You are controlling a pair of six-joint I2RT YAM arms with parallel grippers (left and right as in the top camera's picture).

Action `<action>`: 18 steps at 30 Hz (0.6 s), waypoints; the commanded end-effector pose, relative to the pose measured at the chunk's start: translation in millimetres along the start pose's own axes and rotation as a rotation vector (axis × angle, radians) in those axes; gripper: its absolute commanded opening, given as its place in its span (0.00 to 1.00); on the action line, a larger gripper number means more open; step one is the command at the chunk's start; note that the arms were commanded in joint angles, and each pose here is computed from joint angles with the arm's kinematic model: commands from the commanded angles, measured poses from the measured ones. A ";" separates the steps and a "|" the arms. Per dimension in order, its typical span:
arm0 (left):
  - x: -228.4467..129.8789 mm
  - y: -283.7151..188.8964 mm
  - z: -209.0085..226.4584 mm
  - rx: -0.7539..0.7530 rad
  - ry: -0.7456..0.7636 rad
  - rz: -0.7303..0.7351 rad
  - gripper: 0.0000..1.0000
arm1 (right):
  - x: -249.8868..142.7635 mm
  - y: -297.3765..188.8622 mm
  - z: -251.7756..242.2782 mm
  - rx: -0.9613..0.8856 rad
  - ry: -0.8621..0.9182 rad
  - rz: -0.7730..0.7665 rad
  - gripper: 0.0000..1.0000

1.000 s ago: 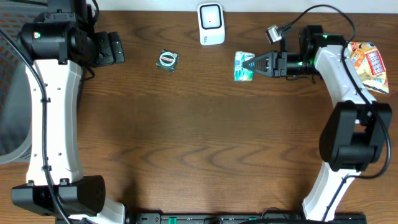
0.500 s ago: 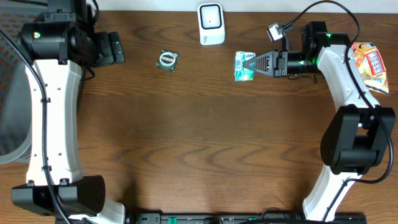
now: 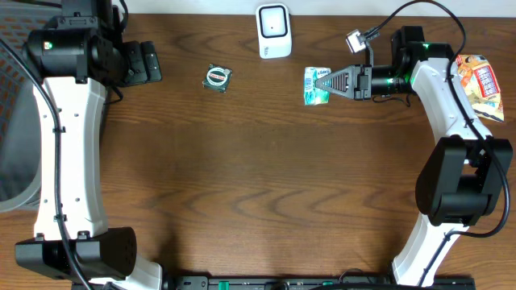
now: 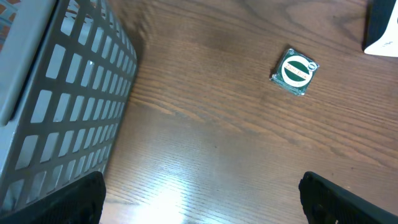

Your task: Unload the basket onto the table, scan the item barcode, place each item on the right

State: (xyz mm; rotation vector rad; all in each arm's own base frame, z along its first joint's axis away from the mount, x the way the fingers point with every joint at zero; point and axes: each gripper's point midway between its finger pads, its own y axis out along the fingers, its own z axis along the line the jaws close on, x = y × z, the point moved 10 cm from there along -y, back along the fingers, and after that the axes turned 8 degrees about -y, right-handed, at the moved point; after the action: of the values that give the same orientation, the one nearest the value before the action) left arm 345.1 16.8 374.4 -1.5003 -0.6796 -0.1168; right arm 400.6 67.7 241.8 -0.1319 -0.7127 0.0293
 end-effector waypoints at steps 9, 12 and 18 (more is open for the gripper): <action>0.3 2.9 2.4 0.020 -0.012 0.003 0.98 | 5.6 7.9 8.5 0.017 -0.056 0.009 0.01; 0.3 2.9 2.4 0.020 -0.012 0.003 0.98 | 5.5 8.7 8.4 0.015 -0.057 0.013 0.01; 0.3 2.9 2.4 0.020 -0.012 0.003 0.97 | 5.4 8.7 8.0 0.012 -0.048 0.015 0.01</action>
State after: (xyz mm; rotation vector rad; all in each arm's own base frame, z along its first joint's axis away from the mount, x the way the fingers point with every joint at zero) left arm 345.1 16.8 374.4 -1.5003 -0.6796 -0.1168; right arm 400.4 74.4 241.0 -0.1387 -0.7244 0.0487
